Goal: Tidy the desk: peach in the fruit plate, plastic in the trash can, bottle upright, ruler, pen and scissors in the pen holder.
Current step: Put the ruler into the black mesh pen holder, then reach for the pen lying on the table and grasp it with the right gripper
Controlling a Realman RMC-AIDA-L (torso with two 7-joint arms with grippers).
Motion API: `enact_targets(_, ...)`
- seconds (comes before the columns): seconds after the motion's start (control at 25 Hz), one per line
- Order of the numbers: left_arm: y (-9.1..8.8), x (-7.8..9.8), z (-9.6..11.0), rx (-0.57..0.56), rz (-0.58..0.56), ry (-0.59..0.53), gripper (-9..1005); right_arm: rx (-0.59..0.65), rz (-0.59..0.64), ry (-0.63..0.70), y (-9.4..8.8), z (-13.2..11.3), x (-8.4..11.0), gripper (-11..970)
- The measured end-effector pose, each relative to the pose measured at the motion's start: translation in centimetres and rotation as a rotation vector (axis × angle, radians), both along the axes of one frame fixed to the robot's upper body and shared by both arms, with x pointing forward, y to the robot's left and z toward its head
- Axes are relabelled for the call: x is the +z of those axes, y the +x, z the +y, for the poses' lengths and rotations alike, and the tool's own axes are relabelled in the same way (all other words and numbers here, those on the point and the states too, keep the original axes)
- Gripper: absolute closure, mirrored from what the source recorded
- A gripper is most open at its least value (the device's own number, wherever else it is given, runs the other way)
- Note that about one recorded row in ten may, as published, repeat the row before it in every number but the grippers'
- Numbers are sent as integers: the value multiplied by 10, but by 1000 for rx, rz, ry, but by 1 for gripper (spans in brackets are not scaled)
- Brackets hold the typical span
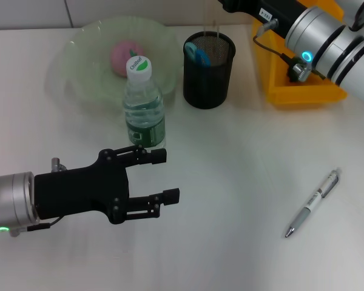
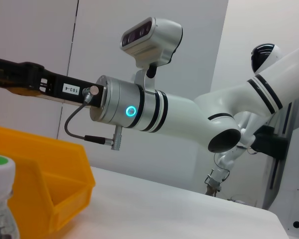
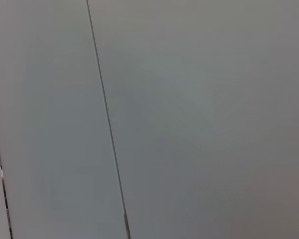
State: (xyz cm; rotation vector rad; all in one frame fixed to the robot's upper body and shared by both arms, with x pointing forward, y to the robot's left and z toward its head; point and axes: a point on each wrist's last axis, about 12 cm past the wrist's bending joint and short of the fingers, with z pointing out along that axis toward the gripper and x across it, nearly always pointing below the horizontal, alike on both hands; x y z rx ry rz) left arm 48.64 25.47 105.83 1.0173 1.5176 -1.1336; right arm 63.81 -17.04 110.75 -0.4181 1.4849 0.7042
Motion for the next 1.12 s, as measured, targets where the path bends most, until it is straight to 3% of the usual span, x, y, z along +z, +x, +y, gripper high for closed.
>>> enact_targets(0.36,-2,0,0,-5,7,-9,227,61,22,63,-9,-12,1,382)
enact_targets(0.56,-2,1,0,-9,16,-20,227,89,6,151,-30,-46,2,342)
enact_targets(0.64,0,3,-1,-3,43,-27,227,90,-37,189,-47,-67,3,325)
enact_targets(0.68,3,5,-2,5,68,-33,227,82,-67,214,-65,-87,2,317)
enact_targets(0.72,7,7,-3,10,93,-38,227,82,-67,214,-65,-87,2,309)
enact_targets(0.84,21,17,-13,-3,165,-34,227,89,-63,219,-95,-119,-2,284)
enact_targets(1.04,43,36,-38,-82,263,34,227,196,-35,88,-154,-172,-8,220)
enact_targets(1.12,58,52,-63,-138,327,124,227,250,6,26,-176,-190,-11,220)
